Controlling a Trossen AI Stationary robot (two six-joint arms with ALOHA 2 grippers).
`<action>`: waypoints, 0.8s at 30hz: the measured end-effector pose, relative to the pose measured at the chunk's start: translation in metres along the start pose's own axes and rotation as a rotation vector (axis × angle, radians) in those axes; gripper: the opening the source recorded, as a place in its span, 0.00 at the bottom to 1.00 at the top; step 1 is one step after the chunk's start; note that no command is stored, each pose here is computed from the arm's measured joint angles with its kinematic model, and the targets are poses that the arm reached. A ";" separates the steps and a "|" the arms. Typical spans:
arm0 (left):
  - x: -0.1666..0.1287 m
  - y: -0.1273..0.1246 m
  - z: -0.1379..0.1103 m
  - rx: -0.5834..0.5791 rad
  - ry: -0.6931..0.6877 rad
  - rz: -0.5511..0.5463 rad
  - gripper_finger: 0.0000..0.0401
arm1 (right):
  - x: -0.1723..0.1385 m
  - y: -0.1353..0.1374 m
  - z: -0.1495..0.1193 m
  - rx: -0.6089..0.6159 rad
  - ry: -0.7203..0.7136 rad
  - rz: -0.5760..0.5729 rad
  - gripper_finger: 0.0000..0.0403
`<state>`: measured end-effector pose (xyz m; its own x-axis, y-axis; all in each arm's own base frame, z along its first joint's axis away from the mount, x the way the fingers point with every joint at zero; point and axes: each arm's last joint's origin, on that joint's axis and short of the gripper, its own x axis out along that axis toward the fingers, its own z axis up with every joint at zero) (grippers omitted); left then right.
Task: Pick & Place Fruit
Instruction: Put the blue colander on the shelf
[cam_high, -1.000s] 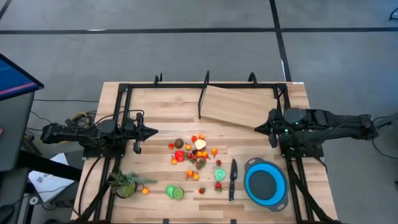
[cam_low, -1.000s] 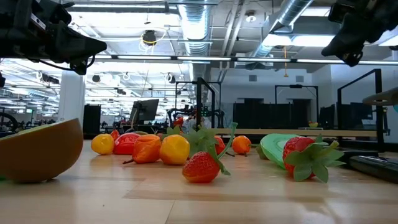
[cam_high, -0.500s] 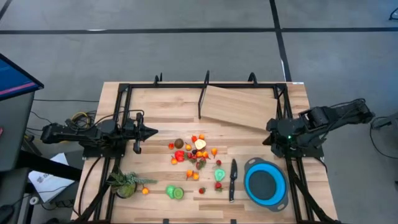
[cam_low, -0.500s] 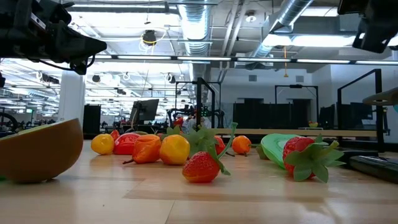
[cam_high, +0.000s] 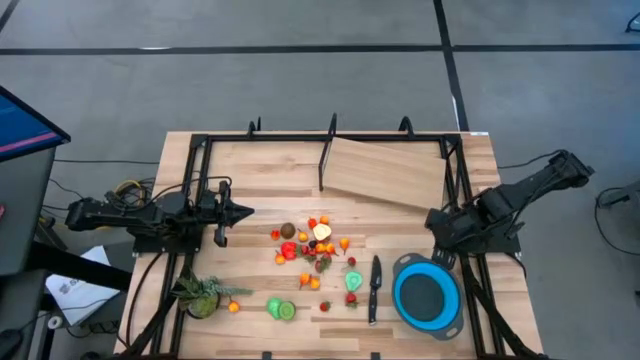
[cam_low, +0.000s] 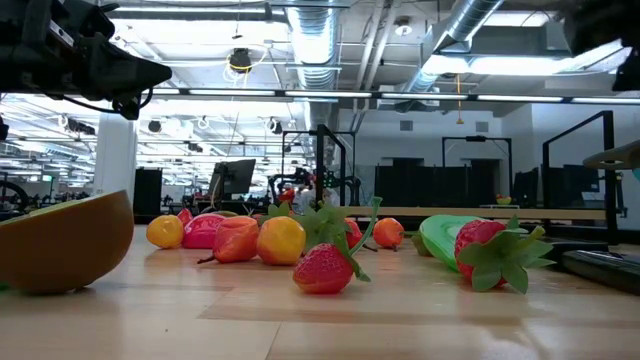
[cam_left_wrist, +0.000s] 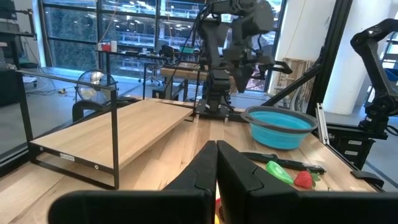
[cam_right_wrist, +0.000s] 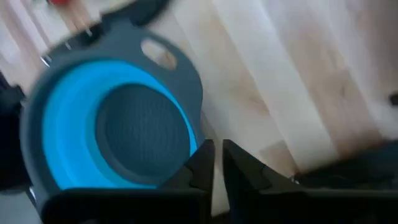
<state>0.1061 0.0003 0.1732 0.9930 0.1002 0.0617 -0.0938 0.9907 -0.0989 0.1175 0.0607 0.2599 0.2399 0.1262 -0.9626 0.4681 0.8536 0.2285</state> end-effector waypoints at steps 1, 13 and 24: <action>0.000 0.000 0.000 0.000 0.000 0.000 0.00 | 0.001 0.001 0.000 -0.003 0.012 -0.006 0.12; 0.000 0.000 0.000 0.000 -0.001 0.000 0.00 | 0.008 0.009 -0.002 0.075 0.161 0.032 0.54; 0.000 0.000 0.000 0.000 -0.001 0.000 0.00 | 0.008 0.010 -0.002 0.129 0.165 0.038 0.52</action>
<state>0.1061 0.0004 0.1733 0.9930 0.1006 0.0625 -0.0941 0.9906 -0.0990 0.1228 0.0711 0.2540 0.1216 0.2474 -0.9613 0.5689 0.7762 0.2717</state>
